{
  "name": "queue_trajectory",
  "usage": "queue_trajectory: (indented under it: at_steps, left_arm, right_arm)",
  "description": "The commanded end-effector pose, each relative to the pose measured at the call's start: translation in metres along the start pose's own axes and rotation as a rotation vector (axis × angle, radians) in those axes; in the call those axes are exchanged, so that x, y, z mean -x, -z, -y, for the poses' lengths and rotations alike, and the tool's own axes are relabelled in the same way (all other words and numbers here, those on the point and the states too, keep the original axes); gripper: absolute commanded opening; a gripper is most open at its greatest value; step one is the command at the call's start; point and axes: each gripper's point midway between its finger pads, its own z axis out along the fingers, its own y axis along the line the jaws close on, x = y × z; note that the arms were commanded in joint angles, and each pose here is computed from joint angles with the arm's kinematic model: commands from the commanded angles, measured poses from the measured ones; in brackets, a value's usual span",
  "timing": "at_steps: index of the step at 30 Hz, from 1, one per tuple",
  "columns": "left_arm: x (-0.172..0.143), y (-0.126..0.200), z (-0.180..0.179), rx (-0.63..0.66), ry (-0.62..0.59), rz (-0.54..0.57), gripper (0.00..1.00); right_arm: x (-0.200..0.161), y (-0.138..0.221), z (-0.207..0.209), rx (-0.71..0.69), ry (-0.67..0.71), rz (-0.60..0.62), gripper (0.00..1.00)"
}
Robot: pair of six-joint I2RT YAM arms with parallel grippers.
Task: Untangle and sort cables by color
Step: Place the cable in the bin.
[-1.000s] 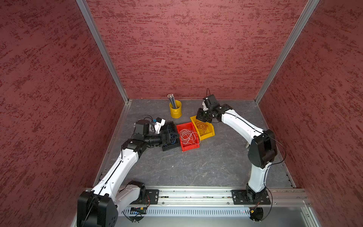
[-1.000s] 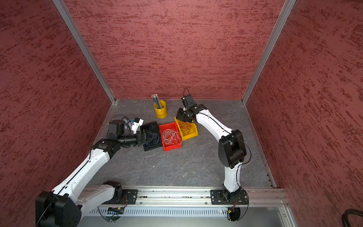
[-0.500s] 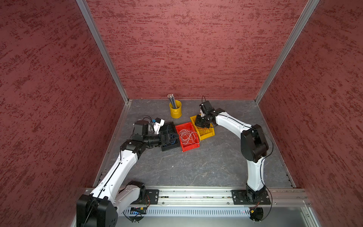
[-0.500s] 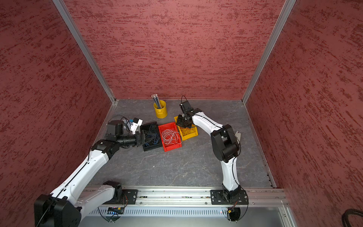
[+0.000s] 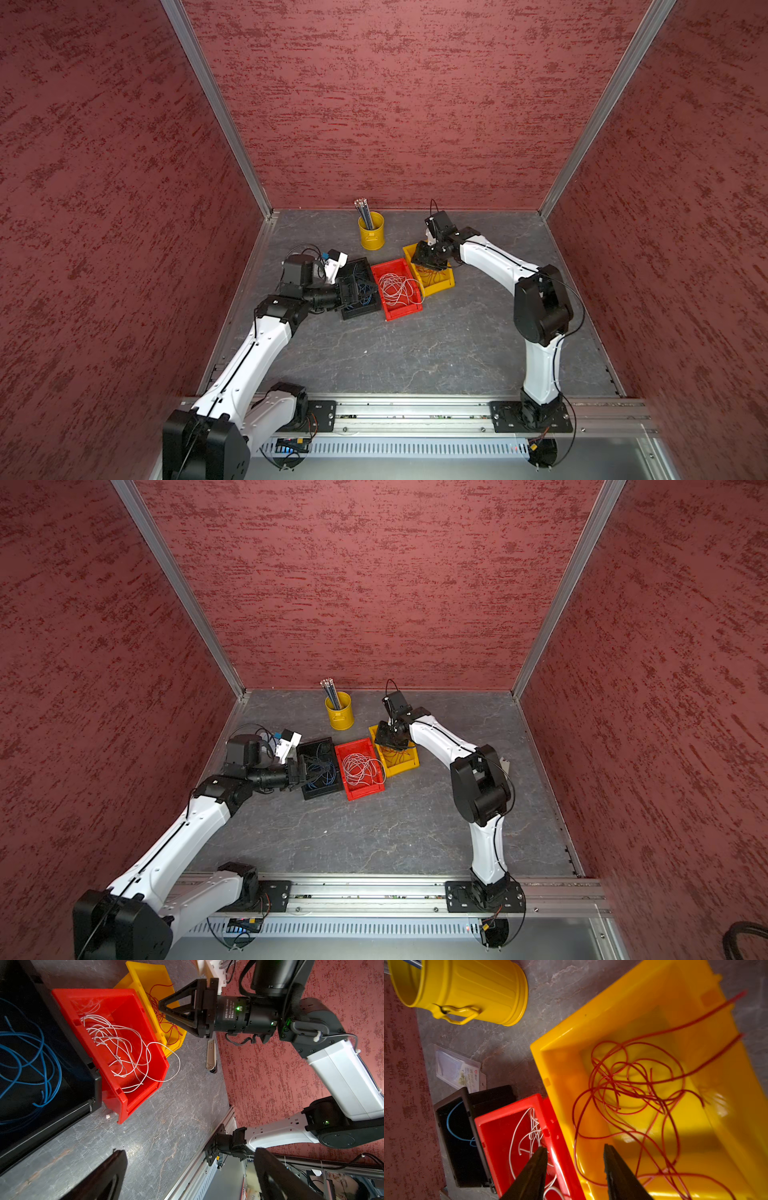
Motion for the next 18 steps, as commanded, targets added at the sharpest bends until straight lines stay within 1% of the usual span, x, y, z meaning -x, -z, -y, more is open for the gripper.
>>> queue_trajectory:
  at_steps: [1,2,3,4,5,6,7,9,13,18]
  left_arm:
    - [0.008,0.003,0.007,-0.017,-0.032,0.019,1.00]
    - [0.008,0.003,0.007,-0.018,-0.031,0.019,1.00]
    - [0.008,0.003,0.008,-0.020,-0.035,0.023,1.00]
    - [0.008,0.004,0.008,-0.020,-0.032,0.022,1.00]
    - [0.007,0.004,0.008,-0.021,-0.034,0.024,1.00]
    - [0.007,0.004,0.008,-0.020,-0.033,0.024,1.00]
    - [0.006,0.005,0.008,-0.020,-0.034,0.024,1.00]
    - [0.005,0.005,0.007,-0.017,-0.034,0.025,1.00]
    - [0.003,0.005,0.005,-0.014,-0.031,0.021,1.00]
    - [0.004,0.006,0.005,-0.007,-0.031,0.020,1.00]
  right_arm:
    - [0.015,0.041,-0.019,0.049,0.019,0.072,0.52]
    - [0.016,0.044,-0.019,0.044,0.022,0.079,0.51]
    - [0.018,0.047,-0.017,0.032,0.024,0.087,0.48]
    - [0.019,0.048,-0.014,0.020,0.022,0.088,0.43]
    - [0.019,0.047,-0.011,0.012,0.020,0.086,0.36]
    - [0.019,0.044,-0.006,0.003,0.014,0.081,0.28]
    - [0.018,0.040,-0.002,-0.005,0.010,0.076,0.17]
    - [0.017,0.033,0.005,-0.026,0.004,0.066,0.01]
    - [0.007,0.011,0.020,-0.066,-0.009,0.011,0.00]
    - [-0.003,-0.016,0.039,-0.110,-0.032,-0.017,0.00]
